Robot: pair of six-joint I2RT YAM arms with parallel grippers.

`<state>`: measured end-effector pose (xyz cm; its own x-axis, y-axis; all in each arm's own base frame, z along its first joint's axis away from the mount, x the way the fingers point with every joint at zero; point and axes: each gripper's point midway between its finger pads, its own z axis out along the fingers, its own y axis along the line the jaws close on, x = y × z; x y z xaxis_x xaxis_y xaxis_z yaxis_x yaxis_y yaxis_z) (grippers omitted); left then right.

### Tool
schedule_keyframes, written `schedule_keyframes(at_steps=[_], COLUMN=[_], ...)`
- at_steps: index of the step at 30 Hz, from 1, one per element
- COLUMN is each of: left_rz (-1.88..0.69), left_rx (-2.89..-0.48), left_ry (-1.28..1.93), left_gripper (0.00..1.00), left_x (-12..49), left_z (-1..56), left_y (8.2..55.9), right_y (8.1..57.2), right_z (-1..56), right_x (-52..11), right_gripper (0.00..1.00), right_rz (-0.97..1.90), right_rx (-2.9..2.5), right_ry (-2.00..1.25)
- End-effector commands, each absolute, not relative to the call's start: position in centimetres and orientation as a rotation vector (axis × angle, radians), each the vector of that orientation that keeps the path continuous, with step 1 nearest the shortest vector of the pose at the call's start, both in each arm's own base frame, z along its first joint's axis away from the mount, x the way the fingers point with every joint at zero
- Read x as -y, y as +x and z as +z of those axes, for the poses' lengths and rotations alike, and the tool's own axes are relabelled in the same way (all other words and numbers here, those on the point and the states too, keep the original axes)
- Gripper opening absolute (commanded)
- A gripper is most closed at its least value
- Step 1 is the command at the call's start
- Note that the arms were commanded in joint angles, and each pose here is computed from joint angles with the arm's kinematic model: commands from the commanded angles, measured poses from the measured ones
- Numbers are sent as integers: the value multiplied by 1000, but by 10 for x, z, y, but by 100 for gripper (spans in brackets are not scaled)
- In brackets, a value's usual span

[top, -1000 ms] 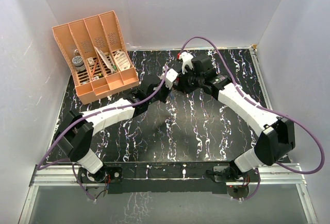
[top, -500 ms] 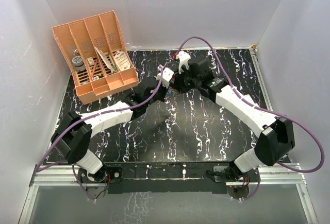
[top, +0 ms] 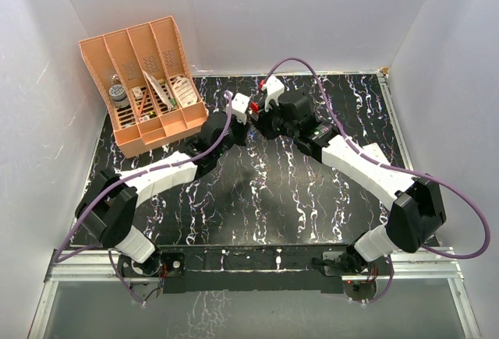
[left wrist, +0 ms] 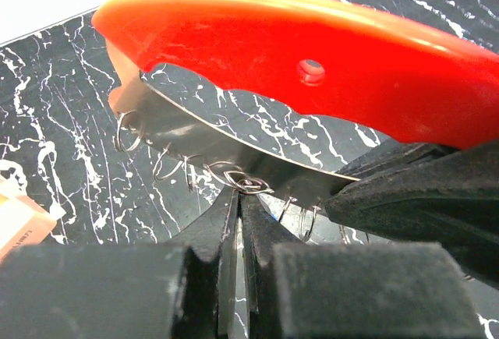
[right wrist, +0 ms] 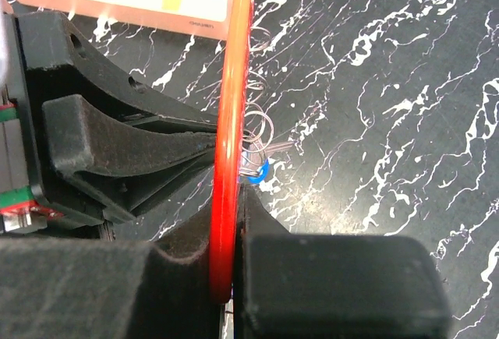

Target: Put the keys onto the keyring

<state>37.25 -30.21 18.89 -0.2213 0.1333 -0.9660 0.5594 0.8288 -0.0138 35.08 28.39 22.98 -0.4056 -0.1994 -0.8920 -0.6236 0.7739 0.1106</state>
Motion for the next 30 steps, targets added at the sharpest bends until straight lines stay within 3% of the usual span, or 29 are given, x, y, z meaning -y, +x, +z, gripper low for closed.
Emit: schedule_keyframes(at_steps=[1,12,30], left_rz=[-689,-783,-832], left_rx=[-1425,-1352,-1463], left_ry=[401,225,329], left_gripper=[0,0,0], left_x=[324,301,330], left_z=[312,342,305], left_y=[363,369,376], right_y=[312,328,324], right_z=[229,223,268], right_x=[-325,-308,-329], right_gripper=[0,0,0], right_rz=[725,515,546], right_rx=[-1951,-1937,-1789], right_ry=[-716,-580,-573])
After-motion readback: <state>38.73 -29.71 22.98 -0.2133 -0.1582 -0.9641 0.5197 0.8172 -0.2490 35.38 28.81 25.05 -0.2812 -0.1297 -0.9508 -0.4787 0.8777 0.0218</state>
